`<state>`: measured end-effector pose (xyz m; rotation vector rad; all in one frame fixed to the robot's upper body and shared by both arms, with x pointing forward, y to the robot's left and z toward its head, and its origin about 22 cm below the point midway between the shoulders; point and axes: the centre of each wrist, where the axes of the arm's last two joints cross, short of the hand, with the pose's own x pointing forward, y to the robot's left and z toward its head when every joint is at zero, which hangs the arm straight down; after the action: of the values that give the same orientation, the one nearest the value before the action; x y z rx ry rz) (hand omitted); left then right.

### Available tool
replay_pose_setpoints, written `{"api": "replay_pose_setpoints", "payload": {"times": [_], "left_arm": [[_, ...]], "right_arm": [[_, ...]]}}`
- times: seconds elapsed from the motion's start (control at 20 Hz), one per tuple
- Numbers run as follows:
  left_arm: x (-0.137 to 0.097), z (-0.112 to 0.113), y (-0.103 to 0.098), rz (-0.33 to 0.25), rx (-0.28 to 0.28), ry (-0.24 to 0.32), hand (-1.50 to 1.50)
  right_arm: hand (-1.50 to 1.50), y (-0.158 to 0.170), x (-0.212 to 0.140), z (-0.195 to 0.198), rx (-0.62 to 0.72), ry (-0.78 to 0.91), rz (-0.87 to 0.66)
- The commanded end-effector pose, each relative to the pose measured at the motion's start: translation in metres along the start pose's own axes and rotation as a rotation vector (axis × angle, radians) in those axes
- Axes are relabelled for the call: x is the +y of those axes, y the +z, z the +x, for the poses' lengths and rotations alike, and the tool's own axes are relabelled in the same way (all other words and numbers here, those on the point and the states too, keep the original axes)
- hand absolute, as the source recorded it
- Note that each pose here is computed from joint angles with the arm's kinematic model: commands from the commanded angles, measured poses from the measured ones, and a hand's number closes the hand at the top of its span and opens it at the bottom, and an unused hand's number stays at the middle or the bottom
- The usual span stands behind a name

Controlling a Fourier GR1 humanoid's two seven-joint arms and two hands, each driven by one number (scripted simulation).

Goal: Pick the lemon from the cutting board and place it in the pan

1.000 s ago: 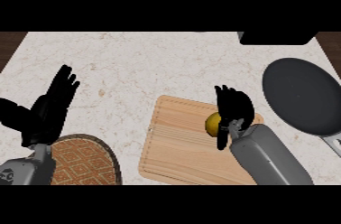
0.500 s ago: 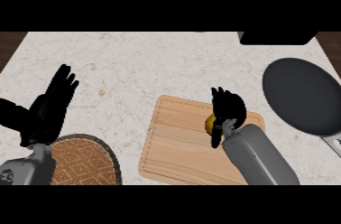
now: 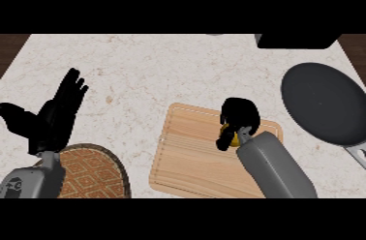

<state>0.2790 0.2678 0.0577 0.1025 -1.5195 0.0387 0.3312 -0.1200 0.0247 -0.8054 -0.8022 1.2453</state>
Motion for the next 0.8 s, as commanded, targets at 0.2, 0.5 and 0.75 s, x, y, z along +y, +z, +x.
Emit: {"api": "replay_pose_setpoints", "payload": {"times": [0.2, 0.5, 0.75], "left_arm": [[0.002, -0.007, 0.002, -0.001, -0.001, -0.004, 0.0], [0.009, 0.001, 0.004, 0.02, 0.008, 0.006, 0.0], [0.01, -0.013, 0.002, 0.033, 0.016, 0.003, 0.0]], "right_arm": [[1.5, 0.006, 0.019, 0.01, -0.025, -0.054, -0.068], [1.5, 0.071, 0.042, -0.026, -0.386, 0.039, -0.019], [1.5, 0.119, -0.01, -0.04, -0.396, 0.066, -0.375]]}}
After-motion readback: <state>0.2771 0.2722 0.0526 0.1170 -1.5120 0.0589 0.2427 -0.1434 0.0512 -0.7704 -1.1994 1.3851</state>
